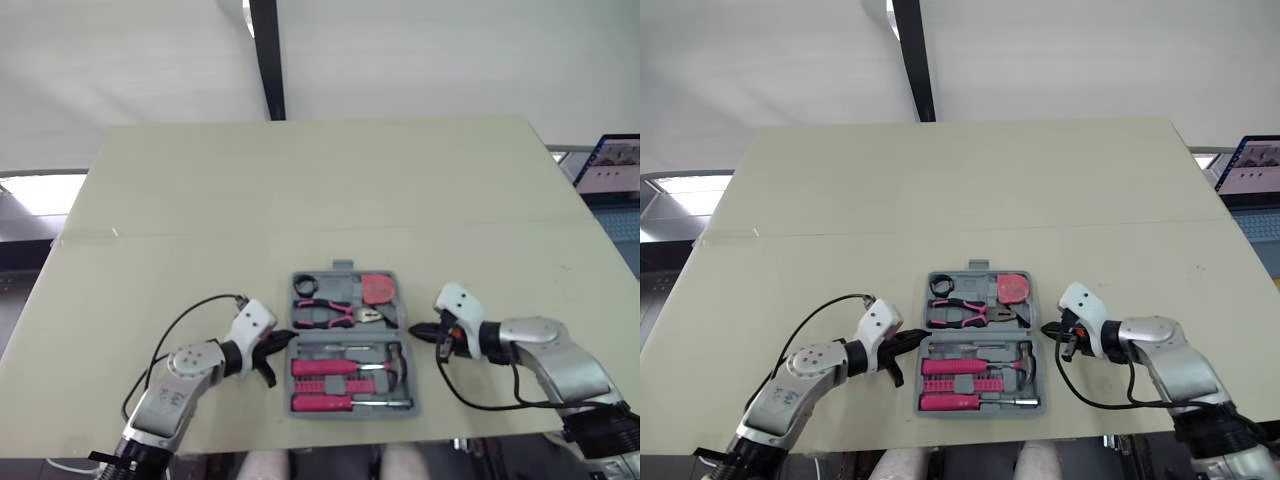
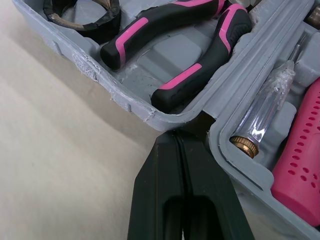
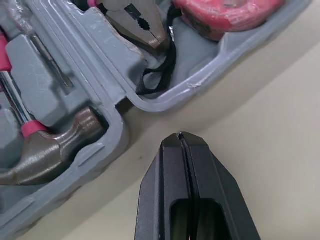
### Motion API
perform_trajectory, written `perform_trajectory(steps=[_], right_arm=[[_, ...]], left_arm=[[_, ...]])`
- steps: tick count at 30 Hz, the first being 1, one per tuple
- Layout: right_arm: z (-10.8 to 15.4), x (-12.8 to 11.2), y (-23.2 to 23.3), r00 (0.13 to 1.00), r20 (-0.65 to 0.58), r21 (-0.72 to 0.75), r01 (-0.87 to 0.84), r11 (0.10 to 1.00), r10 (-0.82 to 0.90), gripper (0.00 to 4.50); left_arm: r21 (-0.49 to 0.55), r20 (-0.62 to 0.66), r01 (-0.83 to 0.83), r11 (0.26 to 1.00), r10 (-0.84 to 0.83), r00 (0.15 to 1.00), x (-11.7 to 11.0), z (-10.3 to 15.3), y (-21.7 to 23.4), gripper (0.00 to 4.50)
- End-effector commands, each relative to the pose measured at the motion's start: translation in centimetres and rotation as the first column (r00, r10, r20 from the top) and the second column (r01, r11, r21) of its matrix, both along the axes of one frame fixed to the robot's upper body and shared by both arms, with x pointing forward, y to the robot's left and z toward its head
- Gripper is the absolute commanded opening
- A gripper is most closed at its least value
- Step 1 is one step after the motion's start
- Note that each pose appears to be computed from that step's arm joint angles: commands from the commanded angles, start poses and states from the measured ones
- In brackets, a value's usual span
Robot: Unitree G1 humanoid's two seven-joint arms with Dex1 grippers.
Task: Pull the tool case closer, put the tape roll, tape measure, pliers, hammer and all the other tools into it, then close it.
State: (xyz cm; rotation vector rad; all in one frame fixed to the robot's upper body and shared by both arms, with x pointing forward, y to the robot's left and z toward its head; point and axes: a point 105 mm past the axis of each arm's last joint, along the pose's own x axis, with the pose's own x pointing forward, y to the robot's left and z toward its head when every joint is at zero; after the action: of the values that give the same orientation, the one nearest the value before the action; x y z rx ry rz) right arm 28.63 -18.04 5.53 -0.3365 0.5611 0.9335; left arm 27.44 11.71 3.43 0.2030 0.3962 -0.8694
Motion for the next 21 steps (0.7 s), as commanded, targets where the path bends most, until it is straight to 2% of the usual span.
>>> perform_trajectory(steps=[1, 21], right_arm=[[1.0, -0.8, 1.6, 0.997, 0.009, 0.043, -0.08, 0.996, 0.08, 0.01], [1.0, -2.5, 2.3, 0.987, -0.043, 0.041, -0.151, 0.988, 0.153, 0.01]], left_arm=[[0.0, 0.006, 0.009, 1.0, -0.009, 1.0, -0.2, 0.0, -0.4, 0.0], [-0.014, -0.016, 0.053, 0.998, -0.053, 0.998, -2.9, -0.2, -2.2, 0.0]])
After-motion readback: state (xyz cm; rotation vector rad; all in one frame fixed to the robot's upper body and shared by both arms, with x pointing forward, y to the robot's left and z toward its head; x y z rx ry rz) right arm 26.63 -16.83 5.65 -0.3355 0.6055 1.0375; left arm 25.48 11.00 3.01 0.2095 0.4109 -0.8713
